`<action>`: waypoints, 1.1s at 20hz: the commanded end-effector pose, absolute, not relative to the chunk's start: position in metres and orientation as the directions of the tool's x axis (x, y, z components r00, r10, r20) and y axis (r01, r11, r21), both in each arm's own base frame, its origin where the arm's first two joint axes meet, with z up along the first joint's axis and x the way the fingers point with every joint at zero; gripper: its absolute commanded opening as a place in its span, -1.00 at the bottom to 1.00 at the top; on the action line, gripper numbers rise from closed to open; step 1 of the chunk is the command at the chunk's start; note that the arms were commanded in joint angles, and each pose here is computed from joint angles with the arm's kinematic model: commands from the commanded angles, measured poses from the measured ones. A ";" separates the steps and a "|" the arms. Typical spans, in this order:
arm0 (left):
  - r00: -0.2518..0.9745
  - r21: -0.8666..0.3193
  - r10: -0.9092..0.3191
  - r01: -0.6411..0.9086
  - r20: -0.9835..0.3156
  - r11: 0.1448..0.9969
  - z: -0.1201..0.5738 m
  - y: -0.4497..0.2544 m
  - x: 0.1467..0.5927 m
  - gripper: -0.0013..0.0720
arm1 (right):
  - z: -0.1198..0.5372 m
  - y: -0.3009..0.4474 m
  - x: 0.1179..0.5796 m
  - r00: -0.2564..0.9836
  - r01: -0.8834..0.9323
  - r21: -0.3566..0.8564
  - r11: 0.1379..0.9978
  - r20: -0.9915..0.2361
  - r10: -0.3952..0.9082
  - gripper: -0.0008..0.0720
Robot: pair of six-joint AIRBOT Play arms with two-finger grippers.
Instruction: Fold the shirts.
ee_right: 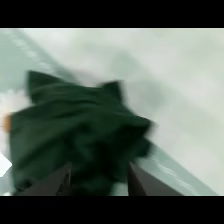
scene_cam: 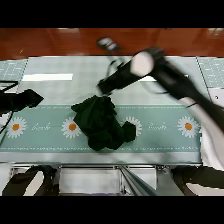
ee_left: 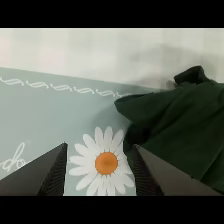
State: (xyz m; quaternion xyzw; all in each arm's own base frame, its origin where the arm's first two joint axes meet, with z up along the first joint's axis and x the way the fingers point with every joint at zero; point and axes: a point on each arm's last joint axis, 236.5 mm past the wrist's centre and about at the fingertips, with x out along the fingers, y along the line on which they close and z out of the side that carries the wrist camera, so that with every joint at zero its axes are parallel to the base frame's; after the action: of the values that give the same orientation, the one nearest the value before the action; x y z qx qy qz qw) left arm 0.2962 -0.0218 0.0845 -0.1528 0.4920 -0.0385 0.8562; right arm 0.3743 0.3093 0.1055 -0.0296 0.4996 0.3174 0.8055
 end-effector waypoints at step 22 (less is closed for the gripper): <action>0.057 -0.466 -0.480 0.167 -0.875 0.869 -0.073 -0.109 0.369 0.41 | -0.056 0.081 0.196 0.179 0.198 0.547 0.813 -0.836 0.519 0.14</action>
State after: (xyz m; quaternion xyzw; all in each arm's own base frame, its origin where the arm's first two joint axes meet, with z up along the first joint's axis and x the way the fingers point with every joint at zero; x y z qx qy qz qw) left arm 0.3650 -0.1070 -0.0629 -0.1228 0.6333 -0.2255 0.7301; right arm 0.1981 0.0805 -0.0549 0.2826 0.6298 0.1111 0.7150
